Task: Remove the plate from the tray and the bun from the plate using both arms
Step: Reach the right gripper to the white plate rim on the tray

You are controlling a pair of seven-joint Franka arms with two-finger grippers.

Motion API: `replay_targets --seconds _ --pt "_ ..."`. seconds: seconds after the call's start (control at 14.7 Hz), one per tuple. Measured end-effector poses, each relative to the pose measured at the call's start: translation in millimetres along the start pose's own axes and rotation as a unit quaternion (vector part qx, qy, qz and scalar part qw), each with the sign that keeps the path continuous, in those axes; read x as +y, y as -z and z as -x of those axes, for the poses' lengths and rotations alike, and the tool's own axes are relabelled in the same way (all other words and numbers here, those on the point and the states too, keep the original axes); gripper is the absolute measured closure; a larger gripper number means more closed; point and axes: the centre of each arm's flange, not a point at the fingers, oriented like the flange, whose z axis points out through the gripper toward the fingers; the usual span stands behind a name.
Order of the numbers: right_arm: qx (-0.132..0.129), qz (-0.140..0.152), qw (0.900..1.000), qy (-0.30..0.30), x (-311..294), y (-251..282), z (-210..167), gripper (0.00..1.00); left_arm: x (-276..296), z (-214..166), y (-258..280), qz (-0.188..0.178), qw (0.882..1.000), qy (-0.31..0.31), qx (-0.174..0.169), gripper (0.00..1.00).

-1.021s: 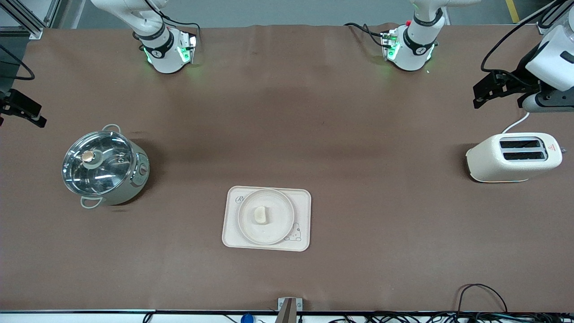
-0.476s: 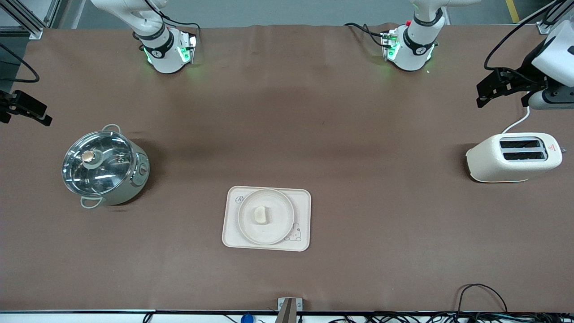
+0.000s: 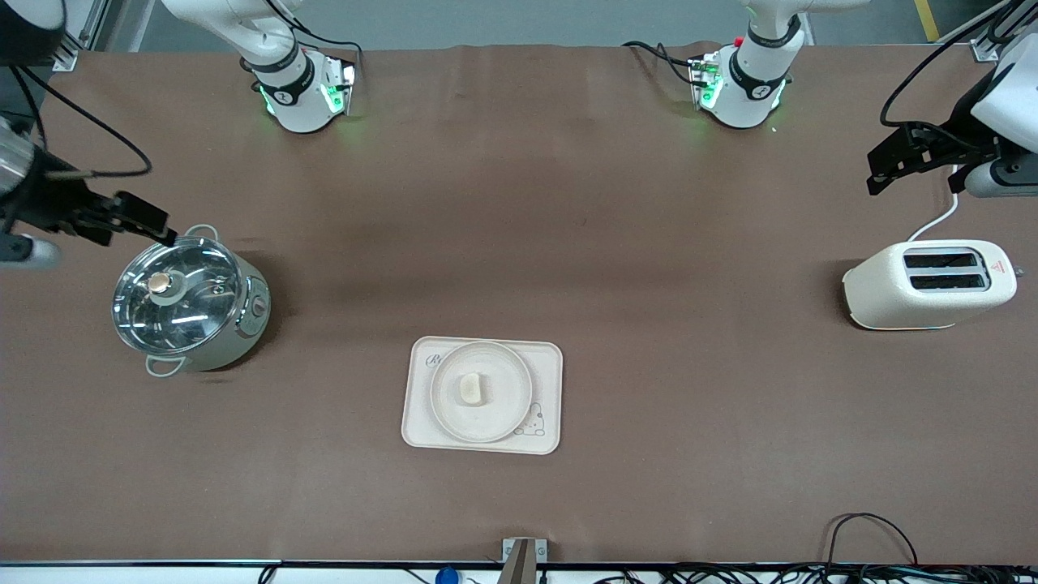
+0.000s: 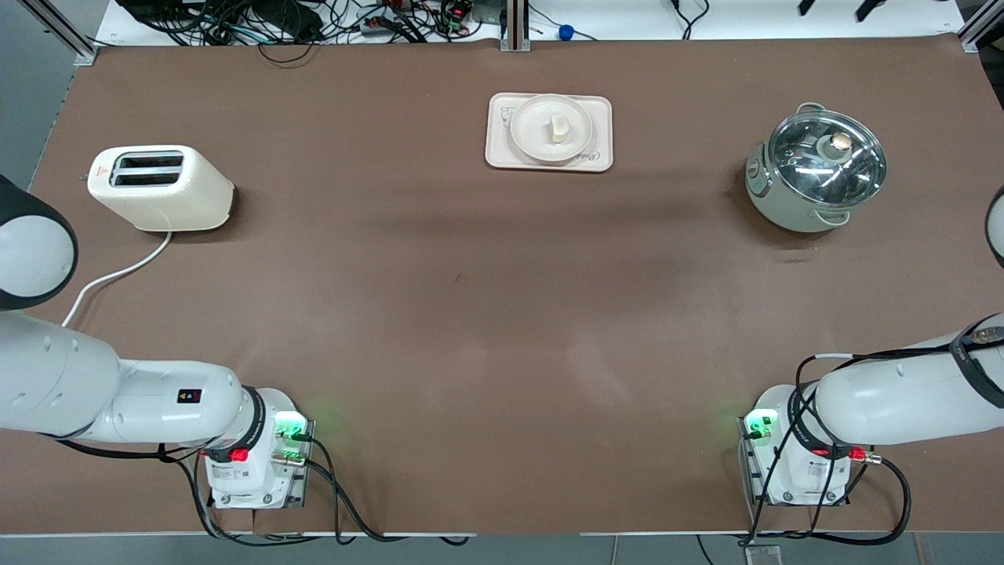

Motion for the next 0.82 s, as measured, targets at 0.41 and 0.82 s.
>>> replay_targets --seconds 0.41,0.82 --pt "-0.003 -0.023 0.999 -0.038 -87.8 -117.4 -52.6 0.00 6.1 -10.7 -19.1 0.000 1.000 -0.006 -0.018 0.00" --pt "0.039 -0.066 0.996 -0.044 -165.0 -276.9 -92.0 0.00 6.8 -16.2 -28.8 0.000 1.000 -0.006 -0.027 0.00"
